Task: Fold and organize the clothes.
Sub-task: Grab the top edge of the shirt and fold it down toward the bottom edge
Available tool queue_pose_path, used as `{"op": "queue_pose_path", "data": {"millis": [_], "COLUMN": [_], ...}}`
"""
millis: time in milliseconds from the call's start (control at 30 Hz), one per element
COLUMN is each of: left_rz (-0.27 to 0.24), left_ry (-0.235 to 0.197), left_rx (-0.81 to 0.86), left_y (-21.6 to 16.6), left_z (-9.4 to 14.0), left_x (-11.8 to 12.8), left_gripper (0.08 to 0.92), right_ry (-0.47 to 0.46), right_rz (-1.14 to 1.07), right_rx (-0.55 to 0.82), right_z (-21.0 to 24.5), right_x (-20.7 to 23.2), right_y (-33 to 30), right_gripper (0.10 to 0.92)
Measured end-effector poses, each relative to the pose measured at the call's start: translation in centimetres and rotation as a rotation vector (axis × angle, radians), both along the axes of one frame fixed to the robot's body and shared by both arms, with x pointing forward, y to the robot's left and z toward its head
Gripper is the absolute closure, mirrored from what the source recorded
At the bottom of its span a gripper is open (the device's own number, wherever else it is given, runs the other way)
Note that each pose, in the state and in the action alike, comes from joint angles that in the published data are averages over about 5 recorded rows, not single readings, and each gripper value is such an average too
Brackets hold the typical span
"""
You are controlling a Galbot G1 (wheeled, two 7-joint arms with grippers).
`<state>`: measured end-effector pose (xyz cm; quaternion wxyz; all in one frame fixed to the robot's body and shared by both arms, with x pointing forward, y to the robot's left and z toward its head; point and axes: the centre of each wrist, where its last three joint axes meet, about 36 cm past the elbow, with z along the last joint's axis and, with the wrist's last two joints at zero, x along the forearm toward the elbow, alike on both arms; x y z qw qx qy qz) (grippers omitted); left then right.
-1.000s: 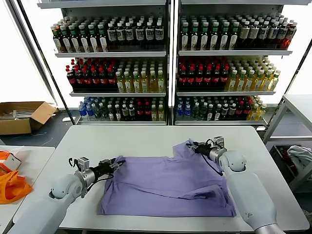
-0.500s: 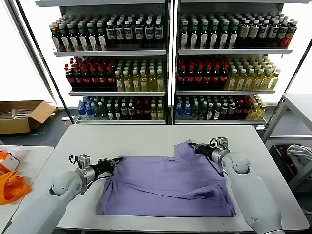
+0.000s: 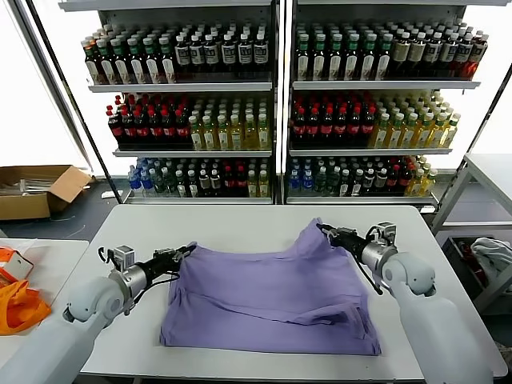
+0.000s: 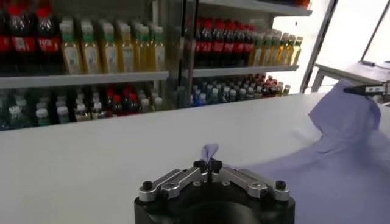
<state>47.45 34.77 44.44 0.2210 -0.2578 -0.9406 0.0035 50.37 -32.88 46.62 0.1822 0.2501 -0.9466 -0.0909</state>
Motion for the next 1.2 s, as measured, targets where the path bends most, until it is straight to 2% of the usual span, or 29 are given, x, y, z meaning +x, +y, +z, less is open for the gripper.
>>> {"op": "queue_pose_path", "data": {"millis": [233, 400, 500, 633, 800, 933, 1200], "left_rz": [-0.028, -0.049, -0.063, -0.081, -0.096, -0.095, -0.047], "left_ry": [-0.028, -0.023, -0.003, 0.044, 0.091, 0.101, 0.103], "left_rx": [0.013, 0.03, 0.046, 0.067, 0.095, 0.116, 0.152], "left_y": [-0.5, -0.7, -0.6, -0.7, -0.9, -0.9, -0.4], "left_z": [1.7, 2.5, 2.6, 1.7, 0.9, 1.1, 1.8], "left_x": [-3.7, -6.1, -7.4, -9.1, -10.8, -11.4, -12.0], "left_gripper": [0.91, 0.91, 0.91, 0.91, 0.908, 0.854, 0.621], "right_ry": [-0.02, -0.004, 0.019, 0.066, 0.091, 0.071, -0.081], "right_rz": [-0.011, -0.026, -0.039, -0.058, -0.076, -0.098, -0.172], "right_rx": [0.011, 0.005, -0.006, -0.031, -0.08, -0.13, -0.197], "right_z": [1.1, 1.1, 0.8, 0.0, -0.2, 0.2, 0.6], "right_x": [-5.7, -10.3, -12.8, -15.7, -18.0, -18.9, -19.4], "right_y": [-1.0, -1.1, -1.0, -0.8, -0.7, -0.8, -1.3], "right_gripper": [0.917, 0.917, 0.917, 0.917, 0.908, 0.825, 0.592]}}
